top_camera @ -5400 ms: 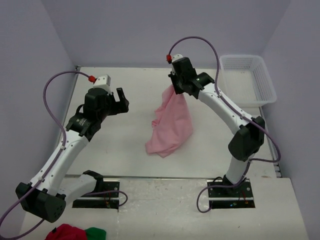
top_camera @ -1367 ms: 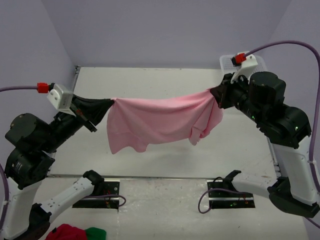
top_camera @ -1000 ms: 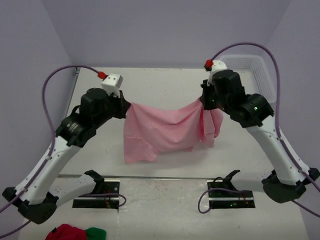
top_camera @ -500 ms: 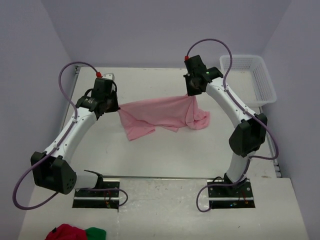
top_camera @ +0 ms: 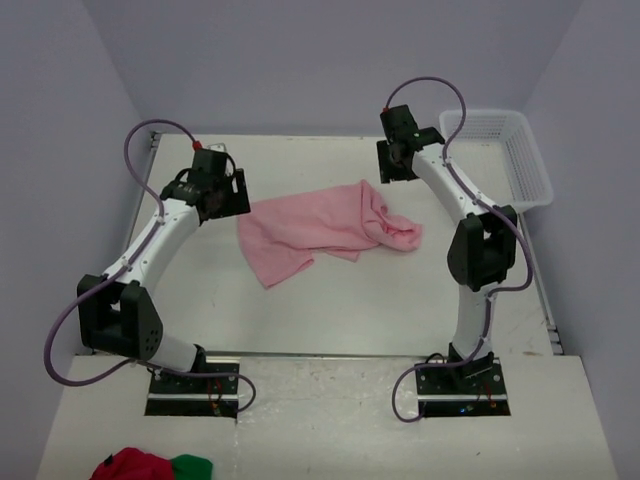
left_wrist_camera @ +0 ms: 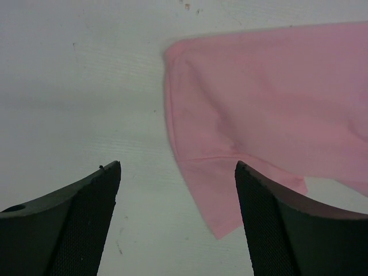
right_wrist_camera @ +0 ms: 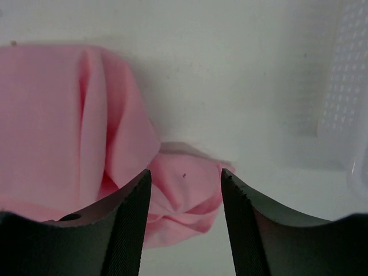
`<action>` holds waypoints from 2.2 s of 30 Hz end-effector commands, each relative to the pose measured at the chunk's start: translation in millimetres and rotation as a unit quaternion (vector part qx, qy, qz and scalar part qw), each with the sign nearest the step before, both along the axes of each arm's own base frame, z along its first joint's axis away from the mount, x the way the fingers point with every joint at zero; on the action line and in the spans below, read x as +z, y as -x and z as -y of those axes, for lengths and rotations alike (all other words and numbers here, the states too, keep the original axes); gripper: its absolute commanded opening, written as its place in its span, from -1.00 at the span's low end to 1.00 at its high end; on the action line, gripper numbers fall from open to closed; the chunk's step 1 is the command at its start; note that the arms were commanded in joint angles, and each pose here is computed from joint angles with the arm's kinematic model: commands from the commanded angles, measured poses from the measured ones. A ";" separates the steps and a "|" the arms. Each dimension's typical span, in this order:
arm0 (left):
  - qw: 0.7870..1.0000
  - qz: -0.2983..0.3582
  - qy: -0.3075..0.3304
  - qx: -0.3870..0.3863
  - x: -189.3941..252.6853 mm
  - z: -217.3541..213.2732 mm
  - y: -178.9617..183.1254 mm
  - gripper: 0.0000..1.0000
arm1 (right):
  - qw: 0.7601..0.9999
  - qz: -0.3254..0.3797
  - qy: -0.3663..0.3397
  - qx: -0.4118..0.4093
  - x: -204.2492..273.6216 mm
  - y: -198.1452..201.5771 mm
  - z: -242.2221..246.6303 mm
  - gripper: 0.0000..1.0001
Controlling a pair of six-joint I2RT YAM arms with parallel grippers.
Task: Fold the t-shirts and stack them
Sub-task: Flatten out the tshirt
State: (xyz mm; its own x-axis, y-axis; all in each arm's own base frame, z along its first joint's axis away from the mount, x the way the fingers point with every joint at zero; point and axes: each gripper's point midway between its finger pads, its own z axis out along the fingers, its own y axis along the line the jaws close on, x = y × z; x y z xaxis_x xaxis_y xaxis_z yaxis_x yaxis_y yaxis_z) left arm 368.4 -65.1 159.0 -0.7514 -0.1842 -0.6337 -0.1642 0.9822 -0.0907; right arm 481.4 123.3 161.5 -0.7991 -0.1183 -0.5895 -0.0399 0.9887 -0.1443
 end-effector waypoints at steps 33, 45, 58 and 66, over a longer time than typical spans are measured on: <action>0.984 -0.106 0.098 -0.108 -98.6 92.8 126.7 0.30 | 0.988 0.015 -0.145 0.048 7.3 133.9 -15.1 -0.19; 0.989 -0.123 0.041 -0.073 -127.3 88.2 116.8 0.08 | 0.986 0.031 -0.155 0.060 18.8 143.3 -15.9 -0.20; 0.988 -0.139 0.018 -0.062 -150.0 87.0 110.9 -0.15 | 0.986 0.023 -0.155 0.062 8.5 142.7 -17.4 -0.20; 0.988 -0.136 0.033 -0.069 -140.1 89.3 116.0 -1.00 | 0.991 0.000 -0.127 0.044 -5.1 139.5 -10.1 -0.20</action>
State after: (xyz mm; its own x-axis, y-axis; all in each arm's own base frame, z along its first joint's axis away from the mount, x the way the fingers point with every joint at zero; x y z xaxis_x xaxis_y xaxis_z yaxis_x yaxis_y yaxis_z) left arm 253.8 -151.5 13.0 -0.9178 -0.0933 -0.3858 -0.0553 0.9925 -0.1086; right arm 335.2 133.1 159.5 -0.7881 -0.0348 -0.6145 -0.1434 0.9813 0.1283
